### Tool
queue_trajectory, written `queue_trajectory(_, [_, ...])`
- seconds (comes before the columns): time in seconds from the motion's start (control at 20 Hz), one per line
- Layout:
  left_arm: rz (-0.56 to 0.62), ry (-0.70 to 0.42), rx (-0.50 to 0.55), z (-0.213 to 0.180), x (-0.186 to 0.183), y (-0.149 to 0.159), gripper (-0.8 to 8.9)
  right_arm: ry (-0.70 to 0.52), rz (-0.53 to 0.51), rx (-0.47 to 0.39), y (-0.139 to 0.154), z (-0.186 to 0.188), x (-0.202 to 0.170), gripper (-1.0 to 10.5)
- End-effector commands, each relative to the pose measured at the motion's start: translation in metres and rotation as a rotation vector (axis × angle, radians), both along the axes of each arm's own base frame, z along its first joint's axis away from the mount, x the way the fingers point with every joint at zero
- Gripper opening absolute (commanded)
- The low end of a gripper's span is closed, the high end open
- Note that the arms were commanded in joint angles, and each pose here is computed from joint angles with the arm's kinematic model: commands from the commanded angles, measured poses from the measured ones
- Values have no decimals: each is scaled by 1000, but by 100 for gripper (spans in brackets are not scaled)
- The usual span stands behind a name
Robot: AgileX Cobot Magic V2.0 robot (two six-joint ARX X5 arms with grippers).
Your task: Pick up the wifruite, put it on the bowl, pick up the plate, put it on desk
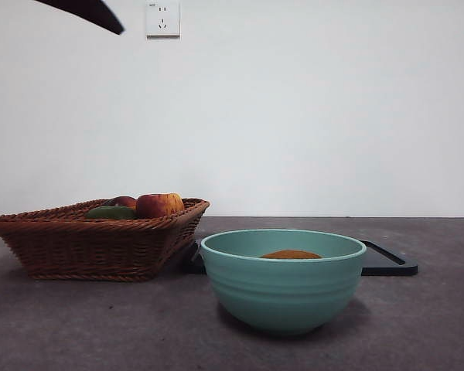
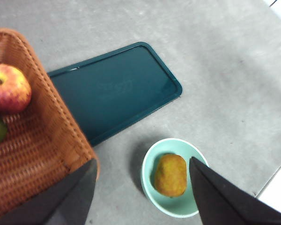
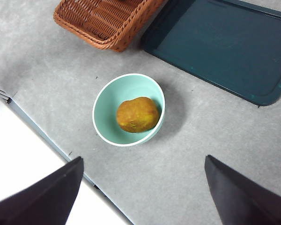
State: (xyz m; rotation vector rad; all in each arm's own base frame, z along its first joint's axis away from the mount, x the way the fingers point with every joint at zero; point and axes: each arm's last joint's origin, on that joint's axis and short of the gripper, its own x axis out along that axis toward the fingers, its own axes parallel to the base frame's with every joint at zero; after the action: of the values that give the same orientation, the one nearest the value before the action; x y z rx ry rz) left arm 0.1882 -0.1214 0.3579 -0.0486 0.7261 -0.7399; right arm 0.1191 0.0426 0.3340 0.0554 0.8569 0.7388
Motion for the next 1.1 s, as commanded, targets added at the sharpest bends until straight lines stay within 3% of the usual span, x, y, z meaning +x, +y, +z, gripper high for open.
queue_trajectory(0.05, [16, 14, -3, -9, -6, 10, 312, -17, 0, 9, 1, 6, 1, 415])
queue_trajectory(0.5, [-171, 258, -77, -79, -44, 26, 313, -8, -10, 14, 1, 6, 1, 415])
queue_trajectory(0.8, [-182, 229, -88, -77, -43, 24, 312, 14, -25, 23, 1, 3, 1, 415])
queue_trajectory(1.1, [-183, 222, -90, -76, -42, 24, 312, 185, -101, 47, 5, -35, 10, 413])
